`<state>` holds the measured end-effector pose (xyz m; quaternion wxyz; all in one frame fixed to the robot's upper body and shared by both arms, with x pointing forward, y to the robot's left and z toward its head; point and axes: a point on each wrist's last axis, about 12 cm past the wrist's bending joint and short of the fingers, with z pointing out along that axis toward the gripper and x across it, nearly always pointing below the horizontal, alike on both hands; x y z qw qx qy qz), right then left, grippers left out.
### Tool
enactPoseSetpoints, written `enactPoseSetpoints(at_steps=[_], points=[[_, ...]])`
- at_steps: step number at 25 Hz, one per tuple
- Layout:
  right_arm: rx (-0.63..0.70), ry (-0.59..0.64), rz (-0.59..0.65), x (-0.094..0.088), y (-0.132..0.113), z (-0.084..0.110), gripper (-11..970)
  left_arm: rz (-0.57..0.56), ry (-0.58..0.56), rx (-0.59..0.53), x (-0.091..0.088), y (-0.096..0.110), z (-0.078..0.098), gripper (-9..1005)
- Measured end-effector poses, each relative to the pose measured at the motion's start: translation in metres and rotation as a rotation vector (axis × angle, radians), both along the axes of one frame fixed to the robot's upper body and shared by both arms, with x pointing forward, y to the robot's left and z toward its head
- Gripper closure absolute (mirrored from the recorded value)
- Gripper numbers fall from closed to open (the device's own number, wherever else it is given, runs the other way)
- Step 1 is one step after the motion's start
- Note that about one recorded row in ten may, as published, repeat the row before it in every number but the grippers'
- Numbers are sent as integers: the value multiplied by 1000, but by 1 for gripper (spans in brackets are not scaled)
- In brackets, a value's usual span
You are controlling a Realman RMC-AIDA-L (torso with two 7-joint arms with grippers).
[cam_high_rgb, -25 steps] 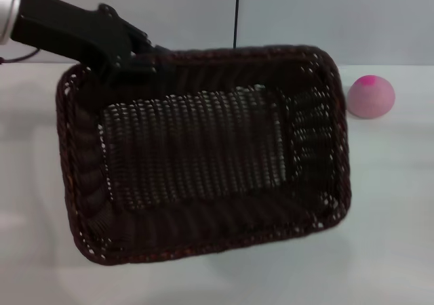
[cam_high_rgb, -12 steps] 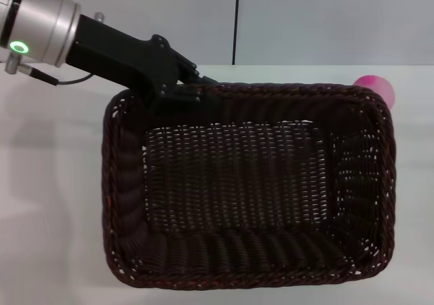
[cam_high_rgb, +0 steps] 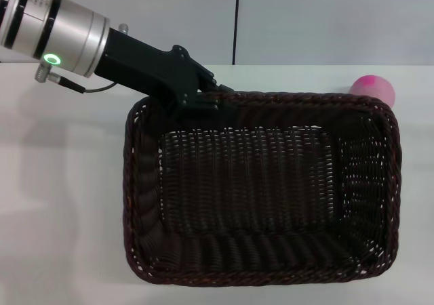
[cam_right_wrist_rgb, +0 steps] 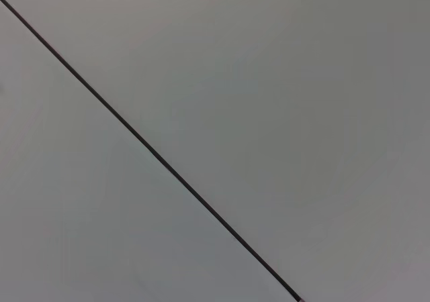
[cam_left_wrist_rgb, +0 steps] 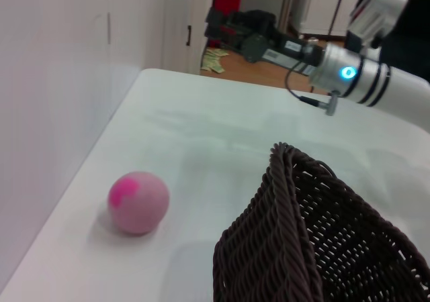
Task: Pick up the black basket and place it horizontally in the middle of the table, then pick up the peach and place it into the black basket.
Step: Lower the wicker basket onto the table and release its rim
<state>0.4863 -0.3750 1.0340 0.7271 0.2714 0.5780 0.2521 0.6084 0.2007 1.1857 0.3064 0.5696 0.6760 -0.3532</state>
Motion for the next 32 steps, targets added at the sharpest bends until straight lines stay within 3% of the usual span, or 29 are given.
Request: enactPoseSetpoints(at_steps=[16, 22, 32], points=[[0, 6, 4, 0, 1, -1, 495, 42, -27, 46, 5, -16, -17, 812], [11, 22, 4, -1, 2, -4, 494, 113, -45, 44, 10, -18, -21, 813], [12, 40, 3, 0, 2, -6, 495, 107, -74, -15, 11, -21, -18, 445]])
